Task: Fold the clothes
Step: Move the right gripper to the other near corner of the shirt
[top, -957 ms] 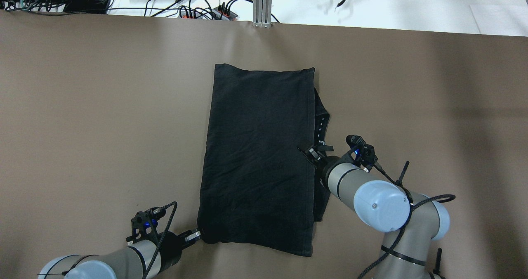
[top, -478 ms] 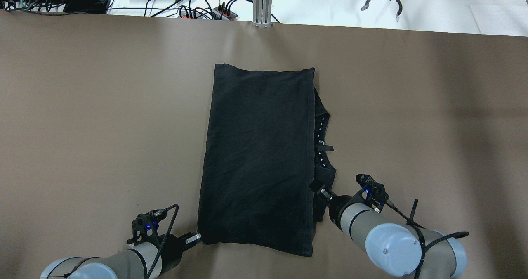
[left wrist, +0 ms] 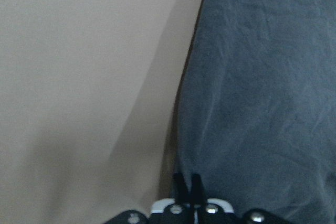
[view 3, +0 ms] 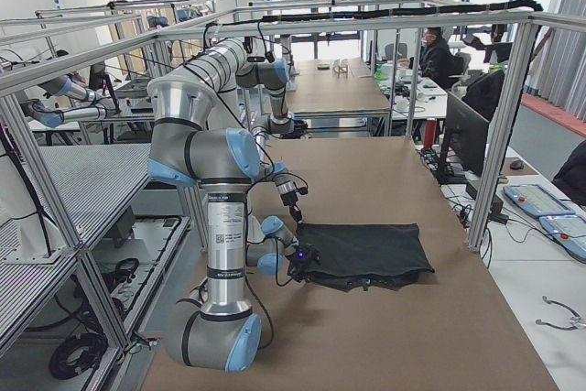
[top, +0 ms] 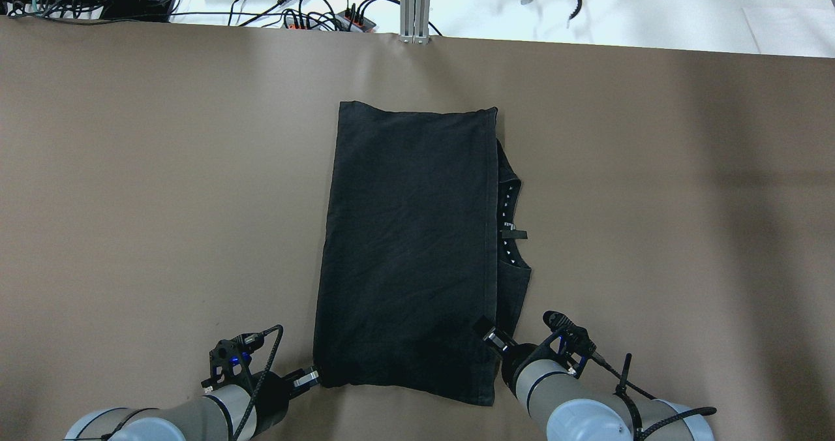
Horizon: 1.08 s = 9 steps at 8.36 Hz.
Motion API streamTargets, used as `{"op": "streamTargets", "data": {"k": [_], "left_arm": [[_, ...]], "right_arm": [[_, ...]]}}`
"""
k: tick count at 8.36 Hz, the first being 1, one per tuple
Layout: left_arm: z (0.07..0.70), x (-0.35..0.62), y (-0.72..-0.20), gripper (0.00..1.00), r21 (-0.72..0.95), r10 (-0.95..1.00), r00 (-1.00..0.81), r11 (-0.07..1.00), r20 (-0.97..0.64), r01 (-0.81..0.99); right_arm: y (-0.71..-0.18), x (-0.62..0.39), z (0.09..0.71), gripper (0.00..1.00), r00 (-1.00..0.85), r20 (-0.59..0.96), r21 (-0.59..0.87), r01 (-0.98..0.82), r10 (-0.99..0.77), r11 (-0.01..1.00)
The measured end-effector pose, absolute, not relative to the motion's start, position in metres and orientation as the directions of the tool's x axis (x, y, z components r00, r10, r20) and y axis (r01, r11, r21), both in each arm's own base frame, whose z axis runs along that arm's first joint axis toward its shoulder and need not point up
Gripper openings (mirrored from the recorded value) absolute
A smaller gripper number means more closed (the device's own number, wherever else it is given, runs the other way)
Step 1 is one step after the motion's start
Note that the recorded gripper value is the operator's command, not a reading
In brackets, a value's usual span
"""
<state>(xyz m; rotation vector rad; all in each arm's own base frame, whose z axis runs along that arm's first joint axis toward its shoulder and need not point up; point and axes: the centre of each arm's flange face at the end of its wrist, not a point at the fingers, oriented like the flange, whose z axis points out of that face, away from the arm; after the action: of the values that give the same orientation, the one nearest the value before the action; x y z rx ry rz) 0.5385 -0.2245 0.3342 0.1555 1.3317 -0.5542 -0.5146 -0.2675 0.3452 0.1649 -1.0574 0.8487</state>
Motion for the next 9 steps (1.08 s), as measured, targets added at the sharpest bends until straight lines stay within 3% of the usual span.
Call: {"op": "streamTargets", "data": {"k": [2, 5, 9], "left_arm": [[0.335, 0.538, -0.224, 0.00, -0.201, -0.292, 0.131, 0.862, -0.947, 0.466], [0.334, 0.539, -0.224, 0.00, -0.201, -0.291, 0.131, 0.862, -0.948, 0.465], [0.334, 0.539, -0.224, 0.00, -0.201, -0.292, 0.131, 0.863, -0.948, 0.464]], "right_arm": [[-0.262, -0.523, 0.343, 0.79, 0.228, 0.813, -0.249, -0.694, 0.535, 0.675], [-0.261, -0.532, 0.338, 0.50, 0.237, 0.805, -0.234, -0.716, 0.544, 0.658], [-0.261, -0.534, 0.334, 0.44, 0.217, 0.800, -0.254, -0.722, 0.560, 0.643]]}}
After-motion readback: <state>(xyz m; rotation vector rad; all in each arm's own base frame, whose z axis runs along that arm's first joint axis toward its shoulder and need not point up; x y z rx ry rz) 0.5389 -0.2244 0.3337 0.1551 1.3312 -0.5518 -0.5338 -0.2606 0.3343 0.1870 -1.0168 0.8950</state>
